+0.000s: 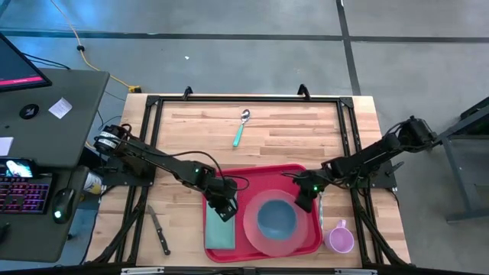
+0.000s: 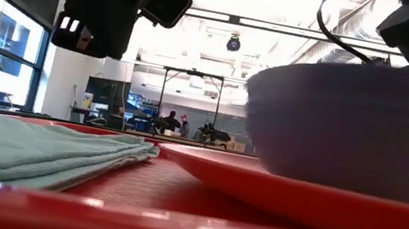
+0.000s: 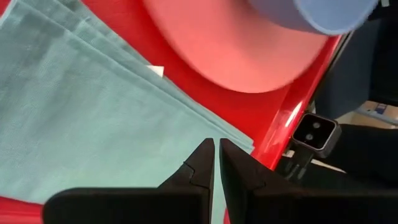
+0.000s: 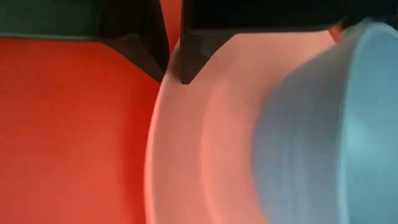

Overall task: Set up tray
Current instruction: Adjust the pink plate on the red tray

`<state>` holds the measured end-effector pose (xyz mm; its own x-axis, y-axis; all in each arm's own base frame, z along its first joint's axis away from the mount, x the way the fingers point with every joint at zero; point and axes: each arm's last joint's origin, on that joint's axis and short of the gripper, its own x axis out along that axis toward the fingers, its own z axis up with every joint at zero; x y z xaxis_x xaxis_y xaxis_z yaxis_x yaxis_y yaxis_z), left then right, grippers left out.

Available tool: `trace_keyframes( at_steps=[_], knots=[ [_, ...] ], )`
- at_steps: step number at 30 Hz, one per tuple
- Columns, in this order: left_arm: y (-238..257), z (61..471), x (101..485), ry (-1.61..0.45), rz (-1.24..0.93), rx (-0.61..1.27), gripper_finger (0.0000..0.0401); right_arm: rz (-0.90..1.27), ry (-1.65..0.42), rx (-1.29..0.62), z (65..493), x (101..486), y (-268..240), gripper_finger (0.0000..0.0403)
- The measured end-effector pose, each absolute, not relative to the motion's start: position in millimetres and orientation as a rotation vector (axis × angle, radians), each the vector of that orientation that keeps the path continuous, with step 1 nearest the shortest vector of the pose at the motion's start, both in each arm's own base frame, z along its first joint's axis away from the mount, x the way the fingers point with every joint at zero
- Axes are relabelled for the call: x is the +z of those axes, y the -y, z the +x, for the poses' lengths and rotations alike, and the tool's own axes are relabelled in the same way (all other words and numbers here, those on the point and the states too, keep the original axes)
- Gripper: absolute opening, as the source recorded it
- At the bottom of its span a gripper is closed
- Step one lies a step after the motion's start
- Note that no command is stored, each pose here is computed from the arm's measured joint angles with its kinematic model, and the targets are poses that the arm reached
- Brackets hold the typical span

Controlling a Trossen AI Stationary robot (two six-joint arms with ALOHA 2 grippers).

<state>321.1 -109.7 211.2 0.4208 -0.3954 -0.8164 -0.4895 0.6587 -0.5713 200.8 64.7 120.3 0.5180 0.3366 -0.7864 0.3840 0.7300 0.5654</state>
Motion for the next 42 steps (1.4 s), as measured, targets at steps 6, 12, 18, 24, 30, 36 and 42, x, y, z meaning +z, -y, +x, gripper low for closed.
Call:
trace_keyframes(
  at_steps=[6, 12, 18, 24, 30, 36, 42],
  knots=[
    [109, 321, 211, -1.177, -0.895, 0.075, 0.0060, 0.825, -1.104, 0.012, 199, 120, -66, 0.0007],
    [109, 321, 211, -1.173, -0.853, 0.046, 0.0060, 0.873, -1.092, -0.065, 199, 119, -65, 0.0021],
    [110, 321, 211, -1.173, -0.837, 0.033, 0.0060, 0.981, -1.082, -0.165, 199, 119, -64, 0.0017],
    [109, 322, 211, -1.159, -0.824, 0.044, 0.0060, 1.045, -1.093, -0.184, 199, 119, -65, 0.0010],
    [109, 322, 211, -1.158, -0.821, 0.051, 0.0060, 1.072, -1.111, -0.147, 200, 120, -66, 0.0018],
    [107, 315, 207, -1.222, -0.758, 0.065, 0.0060, 1.098, -1.101, -0.138, 201, 121, -67, 0.0068],
    [103, 309, 199, -1.242, -0.593, 0.073, 0.0060, 1.124, -1.117, -0.114, 201, 122, -68, 0.0124]
  ],
)
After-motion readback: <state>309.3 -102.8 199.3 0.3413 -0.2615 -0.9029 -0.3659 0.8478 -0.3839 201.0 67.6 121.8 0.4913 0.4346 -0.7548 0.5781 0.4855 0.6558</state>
